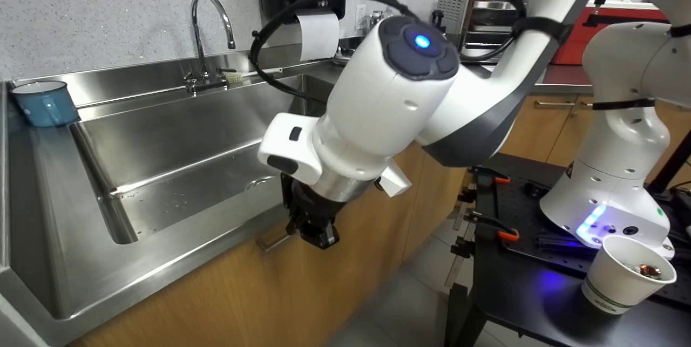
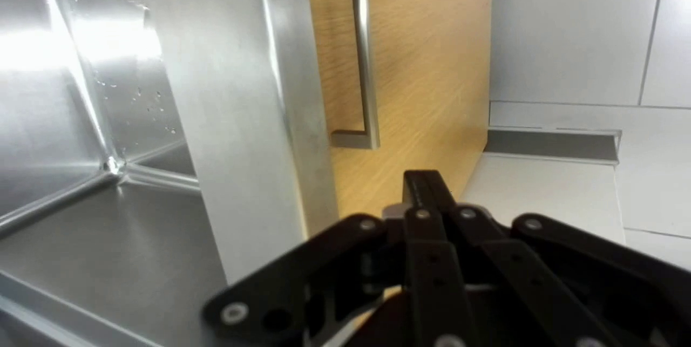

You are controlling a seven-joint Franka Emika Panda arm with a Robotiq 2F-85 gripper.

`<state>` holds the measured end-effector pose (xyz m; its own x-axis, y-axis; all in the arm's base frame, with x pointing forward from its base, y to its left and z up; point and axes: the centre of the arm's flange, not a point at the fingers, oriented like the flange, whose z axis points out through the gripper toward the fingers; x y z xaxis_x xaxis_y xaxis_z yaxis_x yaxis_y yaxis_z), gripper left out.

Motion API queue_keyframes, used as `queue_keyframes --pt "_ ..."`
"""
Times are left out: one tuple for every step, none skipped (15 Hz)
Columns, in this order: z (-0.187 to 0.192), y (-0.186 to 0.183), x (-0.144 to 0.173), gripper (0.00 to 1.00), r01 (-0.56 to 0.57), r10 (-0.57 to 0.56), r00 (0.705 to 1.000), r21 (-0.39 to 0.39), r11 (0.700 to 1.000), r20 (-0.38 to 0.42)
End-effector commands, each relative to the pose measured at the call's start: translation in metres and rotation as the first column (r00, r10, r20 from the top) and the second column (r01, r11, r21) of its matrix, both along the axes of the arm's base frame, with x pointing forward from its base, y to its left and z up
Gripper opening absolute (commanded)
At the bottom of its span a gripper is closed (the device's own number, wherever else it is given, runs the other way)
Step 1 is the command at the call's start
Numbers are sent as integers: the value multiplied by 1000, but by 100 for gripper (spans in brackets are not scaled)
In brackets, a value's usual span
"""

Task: Close the unit door on the left

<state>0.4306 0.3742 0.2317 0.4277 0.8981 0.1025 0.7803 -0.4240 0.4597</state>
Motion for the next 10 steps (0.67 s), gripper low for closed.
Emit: queue_keyframes --pt "70 -32 -47 0 50 -50 999 34 998 -1" --pt "84 -38 -57 0 64 -63 998 50 997 -11" --pt "96 -45 -68 0 67 -66 998 75 995 -21" --pt "109 -50 -80 0 71 -69 997 93 993 -23" --pt "120 -56 -92 0 75 -74 997 111 991 -21" --pt "128 -60 -101 0 79 -78 997 119 990 -17" --pt "134 -63 -109 0 82 -81 997 133 988 -13" --pt "141 -67 -115 0 87 -86 996 138 987 -12" --pt "145 -69 -120 0 91 -91 996 140 986 -9" --pt "149 -72 -123 0 99 -99 995 140 985 -9"
